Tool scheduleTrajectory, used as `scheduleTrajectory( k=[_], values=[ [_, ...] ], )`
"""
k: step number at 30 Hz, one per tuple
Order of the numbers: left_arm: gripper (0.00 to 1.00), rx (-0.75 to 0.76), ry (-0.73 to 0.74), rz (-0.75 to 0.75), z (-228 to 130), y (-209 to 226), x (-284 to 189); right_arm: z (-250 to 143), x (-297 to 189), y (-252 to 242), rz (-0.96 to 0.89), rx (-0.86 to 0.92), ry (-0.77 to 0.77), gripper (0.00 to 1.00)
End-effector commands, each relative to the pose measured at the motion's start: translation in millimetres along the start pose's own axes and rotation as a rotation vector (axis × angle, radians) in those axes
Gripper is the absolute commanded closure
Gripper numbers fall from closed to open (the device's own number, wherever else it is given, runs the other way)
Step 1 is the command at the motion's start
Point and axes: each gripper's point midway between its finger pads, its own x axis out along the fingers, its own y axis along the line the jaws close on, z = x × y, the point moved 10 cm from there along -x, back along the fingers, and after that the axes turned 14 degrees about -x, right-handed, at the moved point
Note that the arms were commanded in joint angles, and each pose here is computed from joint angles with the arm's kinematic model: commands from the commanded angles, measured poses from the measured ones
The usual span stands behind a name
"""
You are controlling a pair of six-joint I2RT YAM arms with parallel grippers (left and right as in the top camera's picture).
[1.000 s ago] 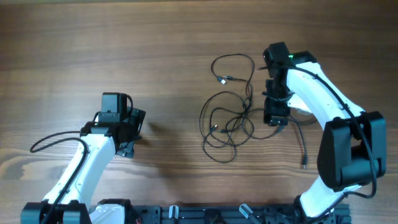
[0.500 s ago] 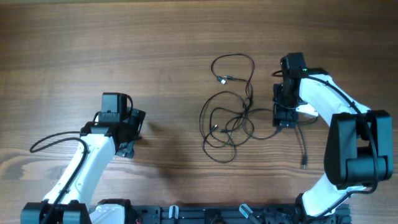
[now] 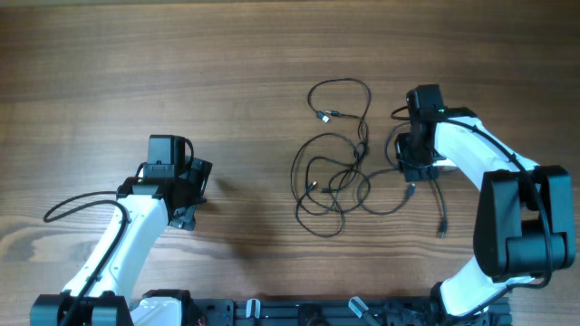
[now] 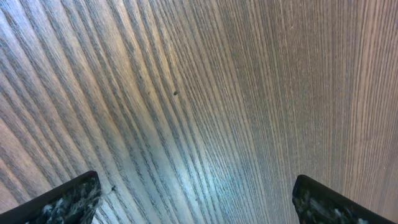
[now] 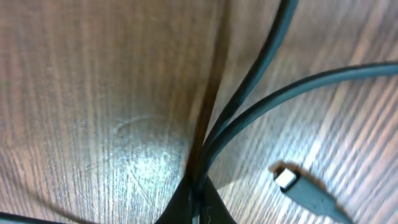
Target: Untangle cables
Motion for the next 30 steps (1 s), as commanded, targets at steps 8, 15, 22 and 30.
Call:
scheduleTrajectory(
  k=[8, 15, 22, 30],
  values=[
    [0.00, -0.013, 0.002, -0.008, -1, -1, 0, 26, -135, -44, 0.087, -0.329, -0.500, 0.96],
    [0.00, -0.013, 0.002, -0.008, -1, -1, 0, 24, -235, -93, 0.183, -0.569, -0.954, 0.96],
    [0.00, -0.013, 0.002, -0.008, -1, -1, 0, 26, -299, -93, 0.220, -0.678, -1.103, 0.95],
    [0.00, -0.012, 0.001, -0.057, -1, -8, 0, 23, -336, -10, 0.498, -1.035, -0.850, 0.96]
  ],
)
